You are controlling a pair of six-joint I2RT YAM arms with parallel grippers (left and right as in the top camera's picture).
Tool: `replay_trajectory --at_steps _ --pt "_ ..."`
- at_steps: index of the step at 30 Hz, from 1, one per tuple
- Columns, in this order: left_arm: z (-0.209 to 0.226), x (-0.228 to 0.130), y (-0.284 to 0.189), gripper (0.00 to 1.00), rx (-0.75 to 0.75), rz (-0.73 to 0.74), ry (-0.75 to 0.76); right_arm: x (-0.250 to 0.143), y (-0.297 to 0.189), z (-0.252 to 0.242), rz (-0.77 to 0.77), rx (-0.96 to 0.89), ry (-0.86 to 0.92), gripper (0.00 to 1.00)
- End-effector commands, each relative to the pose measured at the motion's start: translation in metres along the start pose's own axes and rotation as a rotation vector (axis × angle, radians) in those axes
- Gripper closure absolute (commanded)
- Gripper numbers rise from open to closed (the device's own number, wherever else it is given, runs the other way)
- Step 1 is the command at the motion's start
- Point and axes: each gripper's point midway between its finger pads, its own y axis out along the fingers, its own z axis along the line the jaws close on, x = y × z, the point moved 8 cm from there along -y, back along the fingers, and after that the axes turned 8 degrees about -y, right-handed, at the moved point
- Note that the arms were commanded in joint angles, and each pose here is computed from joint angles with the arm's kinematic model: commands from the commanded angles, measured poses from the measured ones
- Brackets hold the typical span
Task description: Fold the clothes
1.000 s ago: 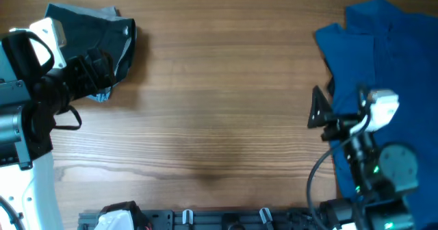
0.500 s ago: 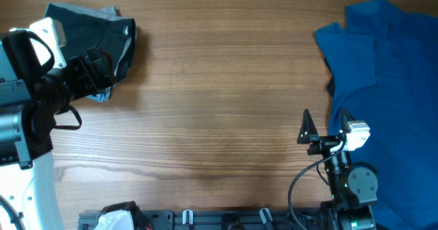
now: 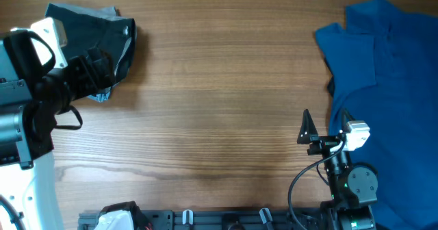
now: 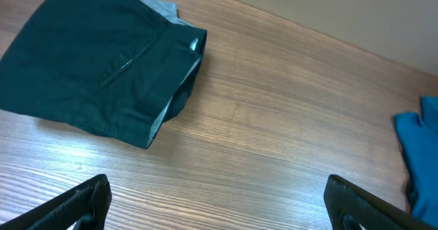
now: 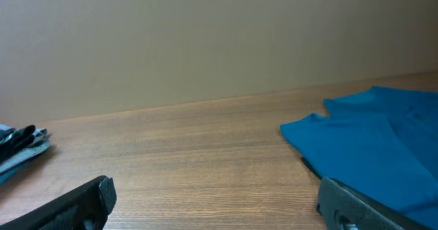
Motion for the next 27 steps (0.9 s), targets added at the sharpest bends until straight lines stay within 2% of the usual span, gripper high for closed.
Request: replay_trajectory --at_steps 1,4,5,6,12,17,19,25,27 --pt "-0.009 -0.003 -0.028 0.00 -0.014 -0.116 0.067 -0.001 0.000 -0.001 -0.012 -0.007 0.009 0.00" --pt "-0.027 0.001 -0.054 0.00 -0.138 -0.336 0.105 -0.001 0.000 -0.001 -0.012 -0.007 0.009 0.00" --pt "-0.030 -0.008 -0.058 0.00 -0.209 -0.443 0.130 -0.001 0.000 -0.001 -0.012 -0.007 0.009 0.00" --pt "-0.027 -0.016 -0.056 0.00 -0.232 -0.480 0.135 -0.001 0.000 -0.001 -0.012 -0.007 0.009 0.00" --pt "0.025 -0.115 -0.005 0.00 -0.323 -0.658 0.100 -0.001 0.000 -0.001 -0.012 -0.007 0.009 0.00" --pt "0.053 -0.175 0.036 0.00 -0.368 -0.688 0.112 -0.001 0.000 -0.001 -0.012 -0.007 0.009 0.00" --pt "0.055 -0.181 0.054 0.00 -0.376 -0.652 0.118 -0.001 0.000 -0.001 -0.012 -0.007 0.009 0.00" --pt "0.065 -0.197 0.102 0.00 -0.406 -0.690 0.125 -0.001 0.000 -0.001 -0.012 -0.007 0.009 0.00" --pt "0.069 -0.208 0.116 0.00 -0.388 -0.617 0.117 -0.001 0.000 -0.001 -0.012 -0.007 0.009 0.00"
